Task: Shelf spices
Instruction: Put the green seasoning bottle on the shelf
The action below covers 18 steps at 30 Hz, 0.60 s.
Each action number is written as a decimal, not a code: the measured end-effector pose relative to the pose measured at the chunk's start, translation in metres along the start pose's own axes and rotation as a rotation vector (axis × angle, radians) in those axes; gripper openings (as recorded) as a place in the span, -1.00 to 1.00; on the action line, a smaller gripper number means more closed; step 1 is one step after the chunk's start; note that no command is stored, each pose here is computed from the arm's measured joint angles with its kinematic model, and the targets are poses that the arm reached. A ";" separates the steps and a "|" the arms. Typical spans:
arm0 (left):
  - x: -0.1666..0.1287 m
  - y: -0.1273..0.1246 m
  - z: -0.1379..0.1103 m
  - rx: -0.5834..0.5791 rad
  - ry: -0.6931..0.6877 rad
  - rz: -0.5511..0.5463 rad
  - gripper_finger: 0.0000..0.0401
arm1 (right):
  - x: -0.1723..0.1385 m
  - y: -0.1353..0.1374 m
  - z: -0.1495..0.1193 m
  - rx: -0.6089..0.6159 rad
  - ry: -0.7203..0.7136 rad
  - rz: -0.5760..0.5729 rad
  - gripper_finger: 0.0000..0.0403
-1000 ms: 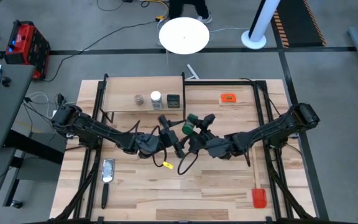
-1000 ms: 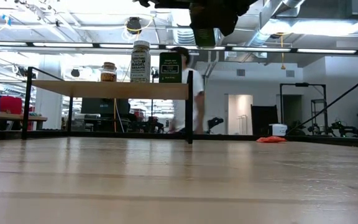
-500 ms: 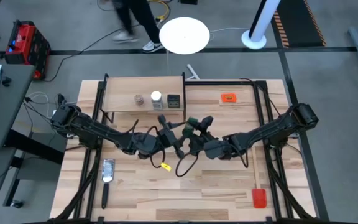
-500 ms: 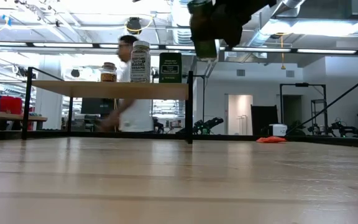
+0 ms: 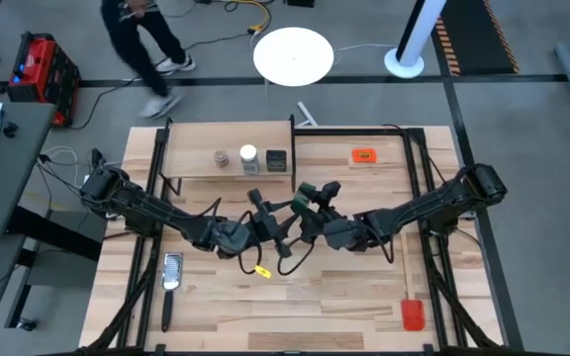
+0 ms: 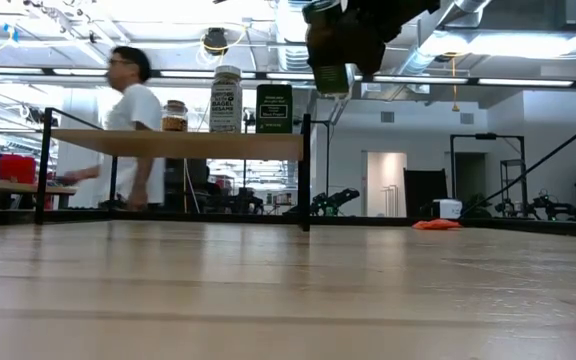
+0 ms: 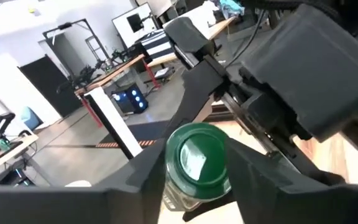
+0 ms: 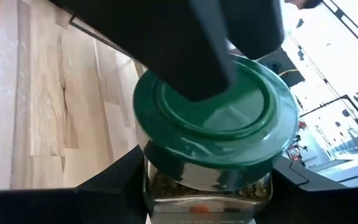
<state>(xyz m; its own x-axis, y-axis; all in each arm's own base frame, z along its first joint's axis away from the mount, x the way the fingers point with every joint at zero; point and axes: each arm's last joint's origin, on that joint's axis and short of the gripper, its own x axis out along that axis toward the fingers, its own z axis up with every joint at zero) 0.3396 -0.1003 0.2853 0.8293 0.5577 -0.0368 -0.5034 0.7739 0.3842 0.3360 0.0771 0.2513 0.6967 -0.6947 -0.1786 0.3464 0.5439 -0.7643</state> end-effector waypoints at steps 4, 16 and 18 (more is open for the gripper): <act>0.000 0.000 -0.002 -0.050 0.024 0.028 -0.04 | 0.000 0.000 0.000 0.000 0.000 0.000 0.02; 0.008 0.005 -0.007 -0.190 0.041 0.027 0.15 | 0.000 -0.001 0.000 0.002 -0.003 0.002 0.02; 0.009 0.006 -0.007 -0.201 0.038 0.010 0.15 | 0.000 -0.001 0.000 0.002 -0.002 0.002 0.02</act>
<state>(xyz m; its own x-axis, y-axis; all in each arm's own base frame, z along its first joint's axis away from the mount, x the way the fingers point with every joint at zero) 0.3429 -0.0887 0.2805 0.8161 0.5736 -0.0705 -0.5530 0.8104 0.1933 0.3361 0.0769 0.2519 0.6988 -0.6927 -0.1787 0.3464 0.5462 -0.7627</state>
